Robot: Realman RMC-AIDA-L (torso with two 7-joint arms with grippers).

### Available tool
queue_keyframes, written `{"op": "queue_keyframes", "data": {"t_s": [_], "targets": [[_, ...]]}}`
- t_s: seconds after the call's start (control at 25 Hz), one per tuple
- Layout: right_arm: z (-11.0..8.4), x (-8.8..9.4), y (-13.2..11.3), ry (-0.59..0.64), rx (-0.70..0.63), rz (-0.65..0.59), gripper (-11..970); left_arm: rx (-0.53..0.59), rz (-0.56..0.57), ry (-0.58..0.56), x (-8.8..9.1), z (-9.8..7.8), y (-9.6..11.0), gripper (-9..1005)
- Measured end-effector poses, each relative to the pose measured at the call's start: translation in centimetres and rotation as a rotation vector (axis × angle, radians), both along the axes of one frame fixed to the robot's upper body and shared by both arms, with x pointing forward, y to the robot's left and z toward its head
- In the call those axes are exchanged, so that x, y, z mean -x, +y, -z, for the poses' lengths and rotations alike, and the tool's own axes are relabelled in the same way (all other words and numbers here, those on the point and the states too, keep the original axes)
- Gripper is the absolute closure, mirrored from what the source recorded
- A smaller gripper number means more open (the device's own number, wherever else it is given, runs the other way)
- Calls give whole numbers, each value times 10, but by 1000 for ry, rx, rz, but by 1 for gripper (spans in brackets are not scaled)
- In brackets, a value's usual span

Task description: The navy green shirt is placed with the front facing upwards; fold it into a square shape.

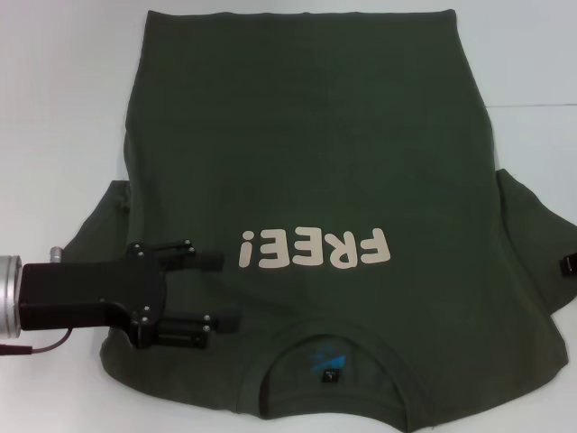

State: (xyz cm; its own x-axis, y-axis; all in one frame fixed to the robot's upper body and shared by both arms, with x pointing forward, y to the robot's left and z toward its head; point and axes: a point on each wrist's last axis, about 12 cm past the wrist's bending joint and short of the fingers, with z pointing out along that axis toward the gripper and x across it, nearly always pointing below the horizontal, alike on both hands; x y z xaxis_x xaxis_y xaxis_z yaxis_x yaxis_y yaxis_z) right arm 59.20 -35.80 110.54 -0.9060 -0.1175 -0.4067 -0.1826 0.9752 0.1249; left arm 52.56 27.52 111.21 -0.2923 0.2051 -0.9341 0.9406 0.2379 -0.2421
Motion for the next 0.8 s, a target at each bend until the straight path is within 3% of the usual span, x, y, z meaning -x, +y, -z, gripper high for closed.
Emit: {"op": "queue_keyframes", "data": {"t_s": [0.48, 0.8], "targets": [[2, 0, 2, 7, -3, -5, 476, -4, -7, -2, -1, 0, 0, 115], [-1, -2, 2, 0, 8, -8, 818, -6, -11, -2, -2, 0, 0, 115]]}}
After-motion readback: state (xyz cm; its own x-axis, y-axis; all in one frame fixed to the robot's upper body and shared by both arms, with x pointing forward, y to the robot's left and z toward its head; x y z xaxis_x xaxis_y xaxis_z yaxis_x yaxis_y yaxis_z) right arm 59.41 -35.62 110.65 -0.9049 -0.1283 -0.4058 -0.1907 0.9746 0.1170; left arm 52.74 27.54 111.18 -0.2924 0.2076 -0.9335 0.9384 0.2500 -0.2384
